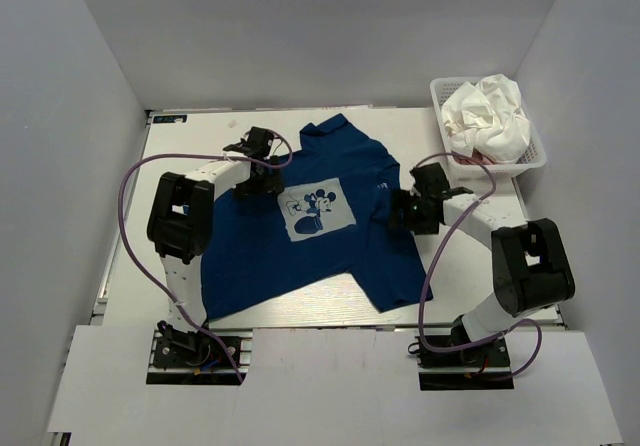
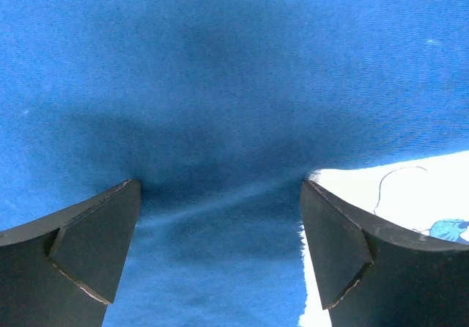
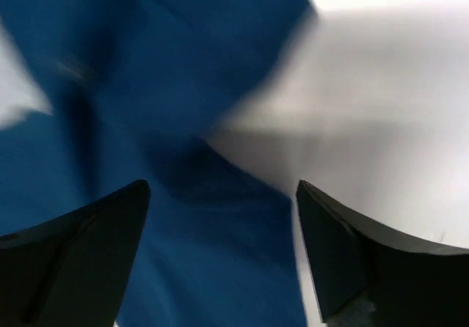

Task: Fold and stack the t-shirts

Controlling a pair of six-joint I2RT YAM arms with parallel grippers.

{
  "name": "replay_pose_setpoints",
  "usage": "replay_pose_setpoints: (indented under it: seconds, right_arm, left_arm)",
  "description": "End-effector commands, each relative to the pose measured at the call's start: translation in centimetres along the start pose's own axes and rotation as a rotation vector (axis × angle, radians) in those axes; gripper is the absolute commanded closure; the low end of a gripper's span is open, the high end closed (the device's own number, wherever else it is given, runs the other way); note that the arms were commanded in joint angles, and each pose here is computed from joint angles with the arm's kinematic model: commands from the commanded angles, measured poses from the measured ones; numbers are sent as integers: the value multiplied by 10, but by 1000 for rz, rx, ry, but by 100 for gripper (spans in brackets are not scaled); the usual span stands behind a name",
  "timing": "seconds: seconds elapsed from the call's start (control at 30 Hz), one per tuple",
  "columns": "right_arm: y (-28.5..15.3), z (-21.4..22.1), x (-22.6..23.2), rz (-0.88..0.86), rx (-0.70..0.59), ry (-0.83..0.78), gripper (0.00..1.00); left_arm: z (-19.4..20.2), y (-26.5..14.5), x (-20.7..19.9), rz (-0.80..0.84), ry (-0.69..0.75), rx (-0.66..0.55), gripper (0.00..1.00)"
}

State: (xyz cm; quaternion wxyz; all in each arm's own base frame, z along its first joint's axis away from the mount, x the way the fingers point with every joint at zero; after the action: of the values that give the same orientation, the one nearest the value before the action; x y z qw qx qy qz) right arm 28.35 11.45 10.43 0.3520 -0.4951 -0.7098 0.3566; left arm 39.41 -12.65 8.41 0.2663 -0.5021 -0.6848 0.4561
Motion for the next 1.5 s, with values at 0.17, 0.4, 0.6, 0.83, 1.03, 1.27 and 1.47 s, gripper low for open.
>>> replay_pose_setpoints:
  seconds: [0.17,0.4,0.6,0.83,1.03,1.27,1.47]
  right_arm:
    - [11,48,-3,51,115,99,74]
    - [-21,94,-12,217,191,329,100]
    - [-57,120,-13,289,166,446,100]
    - [-80,63,-7,208,-22,304,10]
    - [-76,-34,12,86,-245,115,10]
    - [15,-98,23,58,-150,44,10]
    - [64,-147,23,42,-165,3,10]
  left_arm:
    - [-5,-13,-6,58,-19,-28,0]
    - [-9,-16,-9,66,-22,-38,0]
    - [-14,-14,-14,82,-15,-41,0]
    - [-23,-33,-19,138,-4,-68,0]
    - [-33,-70,10,77,-81,-178,0]
    - [-23,-48,78,-179,-267,-156,0]
    - [-26,-12,102,-234,-357,-80,0]
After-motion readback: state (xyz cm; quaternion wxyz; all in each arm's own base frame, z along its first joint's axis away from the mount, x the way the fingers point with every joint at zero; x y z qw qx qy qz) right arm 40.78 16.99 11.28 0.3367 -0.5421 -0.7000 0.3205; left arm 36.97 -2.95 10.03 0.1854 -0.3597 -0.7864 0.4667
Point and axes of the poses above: each gripper's point midway between its finger pads, its own y axis out along the fingers, its own x axis along the line the jaws close on, z = x × y, the point moved 7 cm from there along -y, back along the fingers, and after that the axes turned 12 degrees about -y, right-handed, at the moved point
